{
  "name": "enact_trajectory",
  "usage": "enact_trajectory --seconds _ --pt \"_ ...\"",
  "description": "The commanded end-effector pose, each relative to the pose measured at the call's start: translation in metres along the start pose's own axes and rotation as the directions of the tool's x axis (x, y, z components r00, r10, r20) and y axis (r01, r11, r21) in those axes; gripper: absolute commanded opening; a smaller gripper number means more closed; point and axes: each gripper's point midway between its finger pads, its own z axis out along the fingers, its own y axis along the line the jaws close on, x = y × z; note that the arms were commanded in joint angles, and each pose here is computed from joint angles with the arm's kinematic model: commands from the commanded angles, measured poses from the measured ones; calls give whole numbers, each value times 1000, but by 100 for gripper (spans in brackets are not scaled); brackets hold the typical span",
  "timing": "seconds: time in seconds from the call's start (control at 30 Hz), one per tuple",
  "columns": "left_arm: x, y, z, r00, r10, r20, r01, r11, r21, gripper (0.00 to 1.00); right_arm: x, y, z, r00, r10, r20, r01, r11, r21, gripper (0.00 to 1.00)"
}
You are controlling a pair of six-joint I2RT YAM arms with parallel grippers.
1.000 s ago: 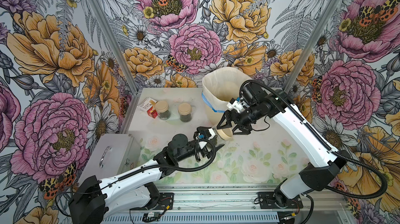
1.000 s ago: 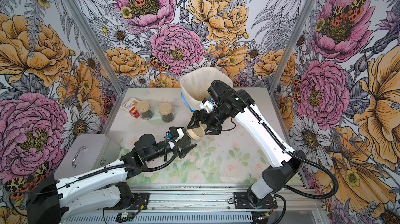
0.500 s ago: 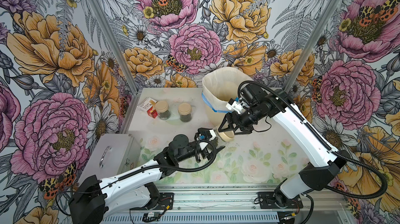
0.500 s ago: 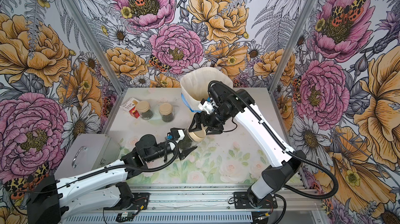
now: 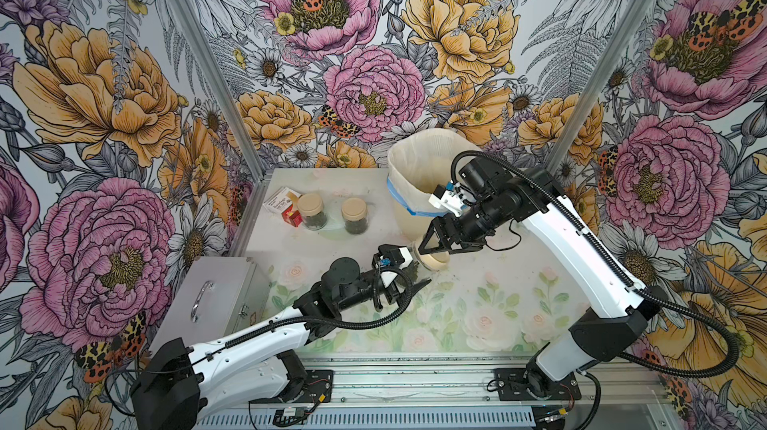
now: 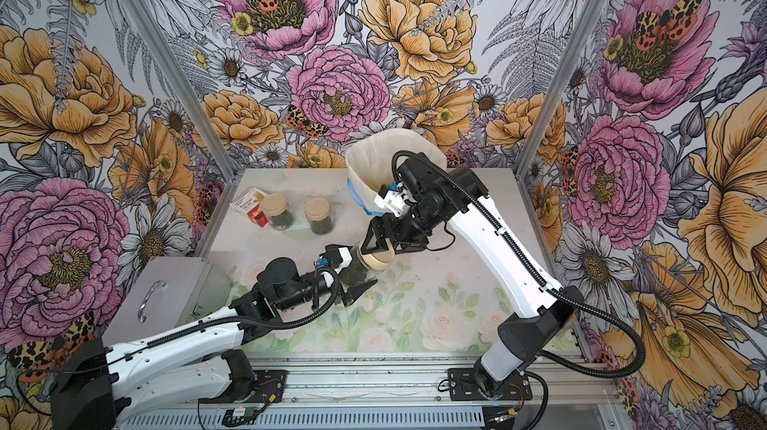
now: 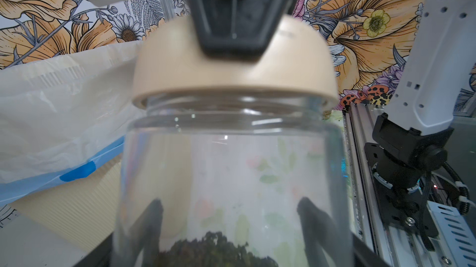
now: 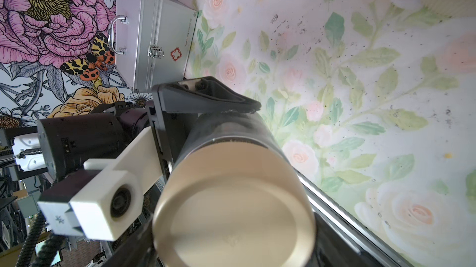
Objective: Empty moldy tea leaves from jars
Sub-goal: Unscrew the lid from the jar, then place the lid at the center of the board.
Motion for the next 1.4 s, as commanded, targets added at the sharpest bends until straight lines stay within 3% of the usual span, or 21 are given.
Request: enact_trajectory --seconds 0.0,0.47,0.63,0.8,0.97,1.1,1.37 --pt "-59 6 -10 981 19 191 -17 1000 -11 45 -6 -3 -5 999 -37 14 37 999 13 80" --pt "-54 9 -11 983 14 185 -11 1000 -19 45 -18 -7 -32 994 6 110 0 999 -51 80" --pt "-49 11 -11 984 7 176 -1 1000 -31 45 -6 -28 -50 980 94 178 -91 996 -27 80" --pt "-46 17 -13 987 -6 162 14 999 -47 45 17 -72 -44 949 203 242 -209 978 -1 82" --pt "-48 22 -17 987 -11 162 23 997 -67 45 21 -156 -28 893 327 310 -385 910 151 83" --pt "-45 26 -24 986 -22 166 40 994 -105 45 11 -225 -16 848 369 381 -496 807 321 82" --pt "-34 27 -40 987 -61 148 82 988 -133 47 17 -297 11 811 411 416 -579 663 474 83"
